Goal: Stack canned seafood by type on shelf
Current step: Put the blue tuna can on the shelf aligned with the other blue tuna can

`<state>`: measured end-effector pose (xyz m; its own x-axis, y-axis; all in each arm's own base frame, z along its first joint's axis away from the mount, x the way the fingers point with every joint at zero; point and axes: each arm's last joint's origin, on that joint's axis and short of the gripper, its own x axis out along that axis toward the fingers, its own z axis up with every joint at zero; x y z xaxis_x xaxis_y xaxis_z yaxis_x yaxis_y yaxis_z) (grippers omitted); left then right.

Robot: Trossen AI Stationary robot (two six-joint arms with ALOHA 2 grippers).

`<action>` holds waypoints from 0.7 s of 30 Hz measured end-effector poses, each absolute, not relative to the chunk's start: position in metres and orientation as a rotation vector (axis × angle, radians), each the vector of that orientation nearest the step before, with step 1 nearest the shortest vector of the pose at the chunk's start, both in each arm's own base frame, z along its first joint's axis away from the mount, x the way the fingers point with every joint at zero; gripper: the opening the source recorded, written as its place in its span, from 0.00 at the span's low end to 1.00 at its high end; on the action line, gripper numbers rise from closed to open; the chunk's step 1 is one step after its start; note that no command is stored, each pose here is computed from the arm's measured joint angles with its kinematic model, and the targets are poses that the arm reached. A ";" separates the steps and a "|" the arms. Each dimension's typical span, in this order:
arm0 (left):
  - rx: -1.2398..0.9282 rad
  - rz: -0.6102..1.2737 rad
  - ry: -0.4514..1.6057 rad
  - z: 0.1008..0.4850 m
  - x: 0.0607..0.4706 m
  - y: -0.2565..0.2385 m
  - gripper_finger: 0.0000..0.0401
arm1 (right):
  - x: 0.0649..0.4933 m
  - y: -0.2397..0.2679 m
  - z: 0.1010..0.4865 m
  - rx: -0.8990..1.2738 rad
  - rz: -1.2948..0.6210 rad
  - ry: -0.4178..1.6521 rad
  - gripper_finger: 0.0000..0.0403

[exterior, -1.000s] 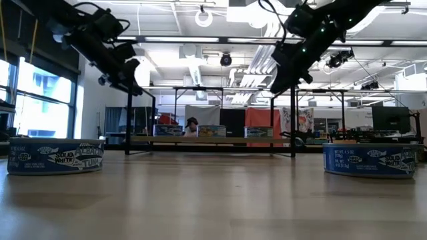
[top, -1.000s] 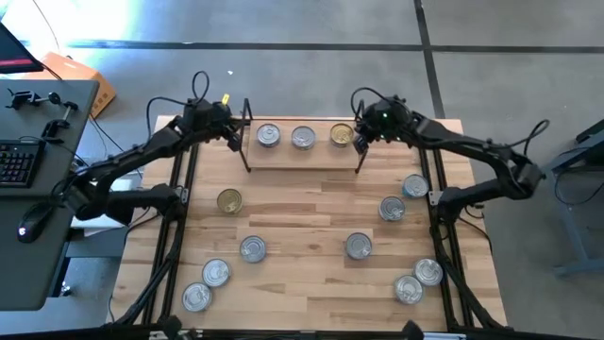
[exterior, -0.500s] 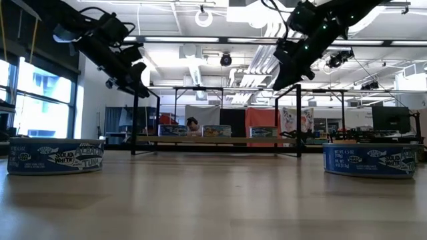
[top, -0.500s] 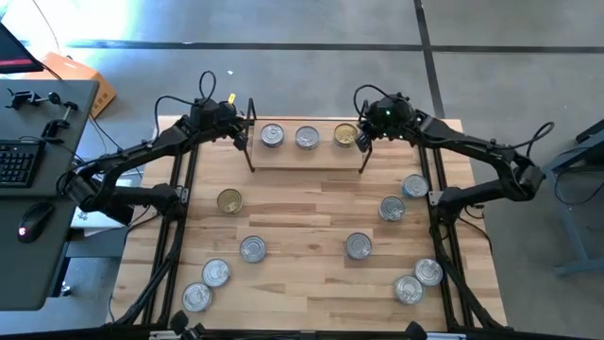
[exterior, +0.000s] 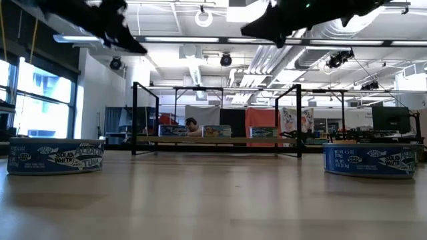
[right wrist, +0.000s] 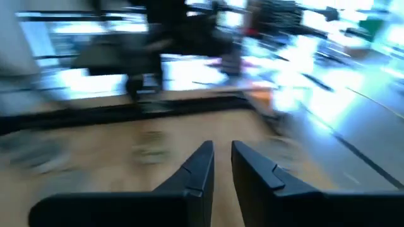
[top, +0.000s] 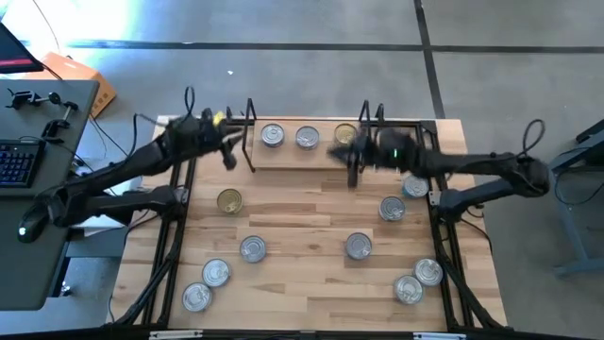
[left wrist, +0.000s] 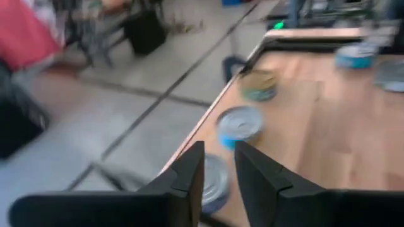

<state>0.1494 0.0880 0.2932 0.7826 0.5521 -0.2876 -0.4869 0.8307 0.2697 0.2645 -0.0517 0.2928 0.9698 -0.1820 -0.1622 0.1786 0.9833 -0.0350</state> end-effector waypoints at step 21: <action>0.370 0.029 0.387 0.246 0.192 -0.098 0.00 | 0.210 0.156 0.255 -0.181 0.153 0.121 0.11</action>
